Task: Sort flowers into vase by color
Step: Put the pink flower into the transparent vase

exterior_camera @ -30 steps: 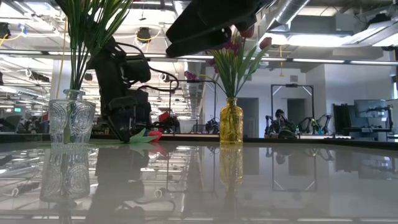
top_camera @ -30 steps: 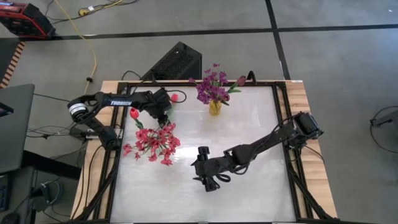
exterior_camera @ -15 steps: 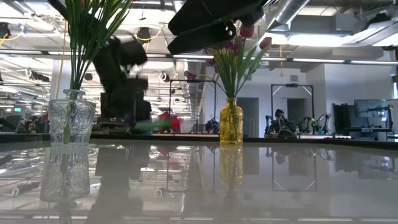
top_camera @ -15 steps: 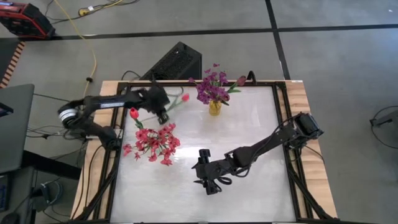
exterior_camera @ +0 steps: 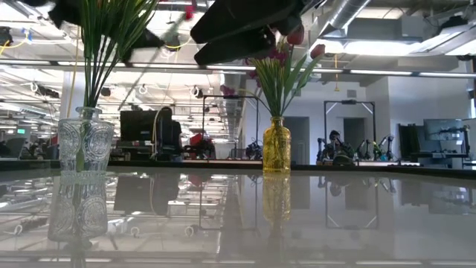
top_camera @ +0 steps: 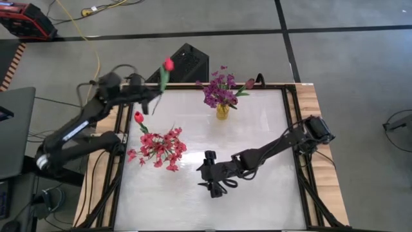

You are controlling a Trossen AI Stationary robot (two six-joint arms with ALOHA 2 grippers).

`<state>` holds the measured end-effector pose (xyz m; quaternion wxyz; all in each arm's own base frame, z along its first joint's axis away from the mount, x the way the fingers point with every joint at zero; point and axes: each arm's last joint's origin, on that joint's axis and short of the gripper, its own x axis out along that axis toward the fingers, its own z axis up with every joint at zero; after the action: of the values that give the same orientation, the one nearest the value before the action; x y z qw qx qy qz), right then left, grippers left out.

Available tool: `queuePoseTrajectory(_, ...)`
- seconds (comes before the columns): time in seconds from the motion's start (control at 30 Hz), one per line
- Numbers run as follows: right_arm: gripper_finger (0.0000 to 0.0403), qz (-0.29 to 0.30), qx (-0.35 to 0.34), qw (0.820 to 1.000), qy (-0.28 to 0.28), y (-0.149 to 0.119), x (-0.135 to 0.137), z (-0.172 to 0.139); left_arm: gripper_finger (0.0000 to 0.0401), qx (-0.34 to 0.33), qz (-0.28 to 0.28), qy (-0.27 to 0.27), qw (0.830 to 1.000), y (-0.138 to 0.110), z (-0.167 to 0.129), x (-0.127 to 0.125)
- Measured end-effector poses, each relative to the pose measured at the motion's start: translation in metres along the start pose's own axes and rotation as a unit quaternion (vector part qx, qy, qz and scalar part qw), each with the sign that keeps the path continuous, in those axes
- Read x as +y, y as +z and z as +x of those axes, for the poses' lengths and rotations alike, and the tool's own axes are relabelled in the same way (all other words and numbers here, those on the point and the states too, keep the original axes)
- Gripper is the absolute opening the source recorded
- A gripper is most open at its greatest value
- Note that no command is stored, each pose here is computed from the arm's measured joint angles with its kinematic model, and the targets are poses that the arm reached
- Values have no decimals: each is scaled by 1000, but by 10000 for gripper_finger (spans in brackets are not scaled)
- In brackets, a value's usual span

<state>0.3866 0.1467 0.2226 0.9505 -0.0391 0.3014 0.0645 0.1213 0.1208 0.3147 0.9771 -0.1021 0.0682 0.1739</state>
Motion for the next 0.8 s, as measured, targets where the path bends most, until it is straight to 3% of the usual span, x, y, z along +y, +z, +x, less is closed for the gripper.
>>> queuePoseTrajectory(0.13, 292, 5, -4, 1000, -5, 1, -5, 1, 0, -65, 0, 3, 998, 4, -32, -13)
queuePoseTrajectory(0.3, 292, 7, -5, 1000, -7, 2, -8, 2, 0, -105, -19, -18, 994, -16, -56, -27)
queuePoseTrajectory(0.47, 292, 10, -13, 1000, -9, 3, -10, 2, 0, -173, -60, 19, 983, -38, -67, -29)
queuePoseTrajectory(0.6, 292, 13, -26, 1000, -8, 6, -10, 2, 0, -218, -55, 39, 974, -37, -71, -30)
queuePoseTrajectory(0.7, 292, 16, -36, 999, -7, 8, -10, 2, 0, -242, -51, 77, 966, -34, -73, -28)
queuePoseTrajectory(0.8, 292, 23, -36, 999, -7, 8, -10, 2, 0, -222, -14, 187, 957, -36, -75, -23)
